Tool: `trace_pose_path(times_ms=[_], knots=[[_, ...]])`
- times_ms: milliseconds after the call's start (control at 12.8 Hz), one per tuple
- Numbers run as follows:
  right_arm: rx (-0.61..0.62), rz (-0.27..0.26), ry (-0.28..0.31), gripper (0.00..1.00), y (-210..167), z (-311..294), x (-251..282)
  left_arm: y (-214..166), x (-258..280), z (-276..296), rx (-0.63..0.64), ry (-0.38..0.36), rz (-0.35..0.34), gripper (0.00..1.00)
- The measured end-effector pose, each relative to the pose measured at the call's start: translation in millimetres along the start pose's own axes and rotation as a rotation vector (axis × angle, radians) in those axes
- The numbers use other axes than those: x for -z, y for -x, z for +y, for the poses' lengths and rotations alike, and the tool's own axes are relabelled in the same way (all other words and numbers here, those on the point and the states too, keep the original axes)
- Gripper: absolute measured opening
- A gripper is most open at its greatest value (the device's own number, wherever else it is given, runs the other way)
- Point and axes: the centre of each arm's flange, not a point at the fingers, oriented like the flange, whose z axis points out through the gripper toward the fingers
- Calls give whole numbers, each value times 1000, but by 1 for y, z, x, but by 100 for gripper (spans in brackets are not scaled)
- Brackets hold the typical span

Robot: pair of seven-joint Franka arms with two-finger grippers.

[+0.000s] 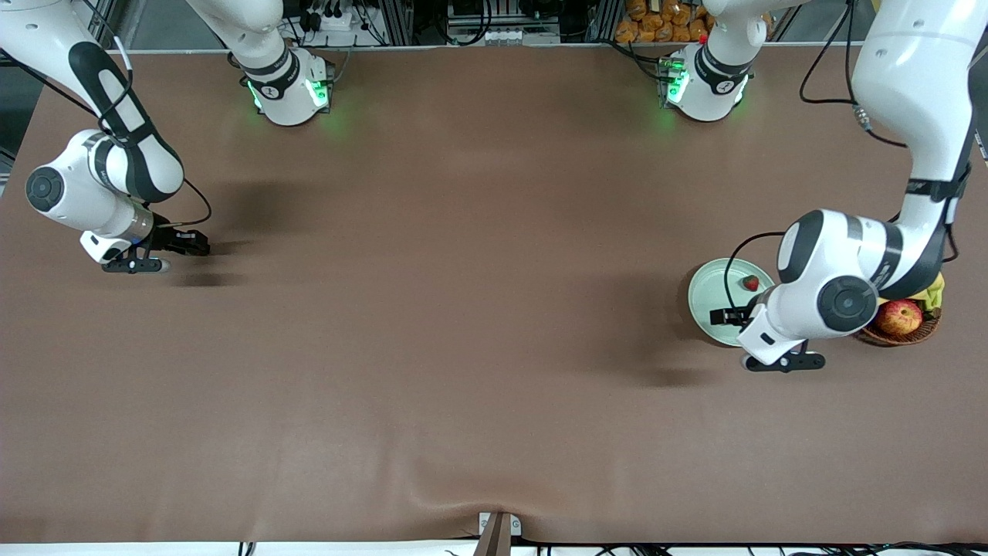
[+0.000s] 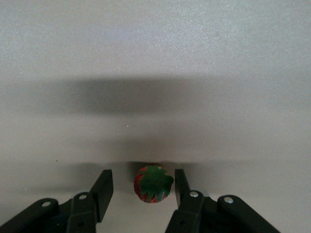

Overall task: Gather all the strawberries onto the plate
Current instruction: 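Carry the third strawberry to mid-table with the right gripper and release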

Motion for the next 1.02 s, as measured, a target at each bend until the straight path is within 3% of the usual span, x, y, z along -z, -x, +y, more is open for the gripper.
trace_pose_path(times_ms=[234, 390, 625, 781, 1015], knots=[[1, 0, 0, 31, 0, 0, 0, 1, 67, 32, -17, 55, 92, 100], [4, 0, 1, 30, -1, 0, 0, 0, 93, 51, 12, 156, 104, 100], [21, 24, 13, 30, -14, -3, 11, 2, 100, 81, 71, 203, 94, 100], [43, 22, 26, 30, -46, -17, 40, 12, 97, 124, 139, 207, 74, 100], [-1, -2, 48, 30, -112, -84, 108, 22, 96, 172, 208, 216, 62, 100]])
